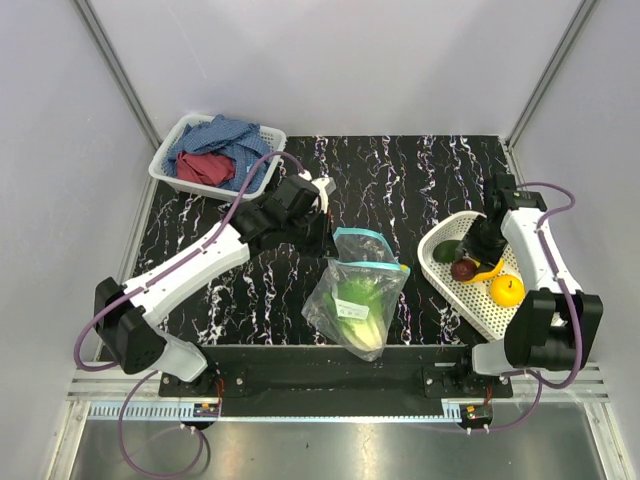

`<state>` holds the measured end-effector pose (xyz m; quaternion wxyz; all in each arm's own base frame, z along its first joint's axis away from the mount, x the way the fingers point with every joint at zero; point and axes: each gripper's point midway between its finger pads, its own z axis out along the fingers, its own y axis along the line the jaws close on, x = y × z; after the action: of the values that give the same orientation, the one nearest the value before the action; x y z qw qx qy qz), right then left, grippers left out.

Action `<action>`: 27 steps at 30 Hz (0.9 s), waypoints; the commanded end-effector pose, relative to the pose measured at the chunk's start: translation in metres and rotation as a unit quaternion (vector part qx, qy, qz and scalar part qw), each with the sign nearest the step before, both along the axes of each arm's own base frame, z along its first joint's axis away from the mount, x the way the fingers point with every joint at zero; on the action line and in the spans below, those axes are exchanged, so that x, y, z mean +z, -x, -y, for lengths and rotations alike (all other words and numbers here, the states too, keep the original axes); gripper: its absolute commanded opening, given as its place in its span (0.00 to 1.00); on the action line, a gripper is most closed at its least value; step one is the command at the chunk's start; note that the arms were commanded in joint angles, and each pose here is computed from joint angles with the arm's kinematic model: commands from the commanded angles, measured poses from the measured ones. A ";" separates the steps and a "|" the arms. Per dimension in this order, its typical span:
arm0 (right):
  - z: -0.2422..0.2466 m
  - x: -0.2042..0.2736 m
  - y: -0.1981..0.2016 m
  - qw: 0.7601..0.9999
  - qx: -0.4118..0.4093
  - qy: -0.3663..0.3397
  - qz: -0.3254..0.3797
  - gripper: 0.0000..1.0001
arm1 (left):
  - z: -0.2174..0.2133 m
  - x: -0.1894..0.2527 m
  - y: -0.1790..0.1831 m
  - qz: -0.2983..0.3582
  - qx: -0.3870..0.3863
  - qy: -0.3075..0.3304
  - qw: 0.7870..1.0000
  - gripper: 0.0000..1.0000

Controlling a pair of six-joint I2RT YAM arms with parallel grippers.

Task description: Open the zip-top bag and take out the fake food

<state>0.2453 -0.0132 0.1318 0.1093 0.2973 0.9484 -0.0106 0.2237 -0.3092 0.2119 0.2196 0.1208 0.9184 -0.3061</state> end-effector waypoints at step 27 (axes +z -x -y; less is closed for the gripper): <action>-0.239 0.128 0.025 0.890 0.351 -0.228 0.181 0.71 | 0.023 0.038 -0.011 0.036 -0.043 0.047 0.997 0.00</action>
<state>0.2222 0.1903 0.2843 0.2574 -0.0155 0.9293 0.2644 0.2252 -0.3228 0.2234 0.2155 0.1508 0.9073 -0.3280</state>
